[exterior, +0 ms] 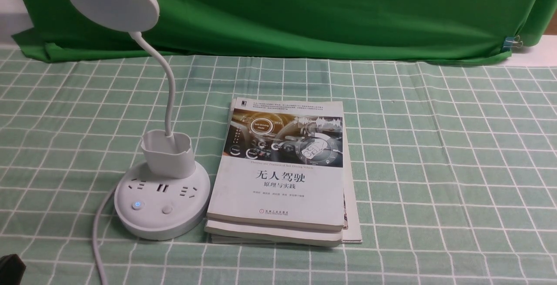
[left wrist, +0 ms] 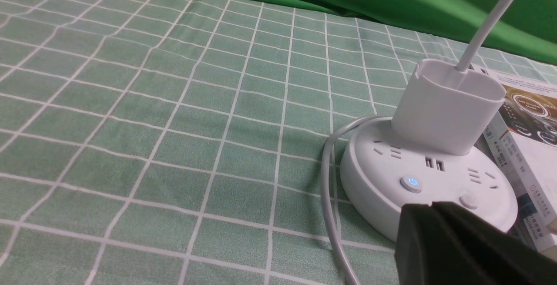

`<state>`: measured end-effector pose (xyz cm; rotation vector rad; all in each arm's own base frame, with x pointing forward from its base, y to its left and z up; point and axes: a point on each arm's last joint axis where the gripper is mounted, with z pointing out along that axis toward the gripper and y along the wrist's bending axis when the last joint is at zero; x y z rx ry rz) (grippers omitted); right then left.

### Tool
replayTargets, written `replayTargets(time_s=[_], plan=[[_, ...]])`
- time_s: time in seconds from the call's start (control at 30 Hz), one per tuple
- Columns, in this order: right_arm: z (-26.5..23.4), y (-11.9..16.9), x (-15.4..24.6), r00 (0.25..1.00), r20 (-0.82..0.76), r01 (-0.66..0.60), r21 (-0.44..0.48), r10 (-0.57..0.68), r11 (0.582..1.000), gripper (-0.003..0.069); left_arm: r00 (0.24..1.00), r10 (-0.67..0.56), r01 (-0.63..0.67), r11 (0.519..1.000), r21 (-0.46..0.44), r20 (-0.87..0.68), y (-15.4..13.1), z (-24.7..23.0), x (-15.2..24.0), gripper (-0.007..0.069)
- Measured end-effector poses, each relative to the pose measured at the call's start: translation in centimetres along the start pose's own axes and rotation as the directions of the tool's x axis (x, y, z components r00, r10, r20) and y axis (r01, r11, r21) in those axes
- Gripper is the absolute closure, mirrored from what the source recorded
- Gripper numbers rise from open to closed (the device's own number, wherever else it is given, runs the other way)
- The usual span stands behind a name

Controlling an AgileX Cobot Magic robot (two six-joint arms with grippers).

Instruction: Turn off the desk lamp on the blue coffee tablecloth by hand.

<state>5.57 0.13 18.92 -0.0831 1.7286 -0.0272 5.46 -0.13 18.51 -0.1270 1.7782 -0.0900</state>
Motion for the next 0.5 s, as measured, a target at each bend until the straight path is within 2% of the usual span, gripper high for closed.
replayTargets(time_s=[0.5], plan=[[0.0,0.0,0.0,1.0,0.0,0.0,0.0,0.0,1.0,0.0417,1.0,0.003,-0.003,1.0,0.0,0.0,0.0,0.0,0.0,0.0622]])
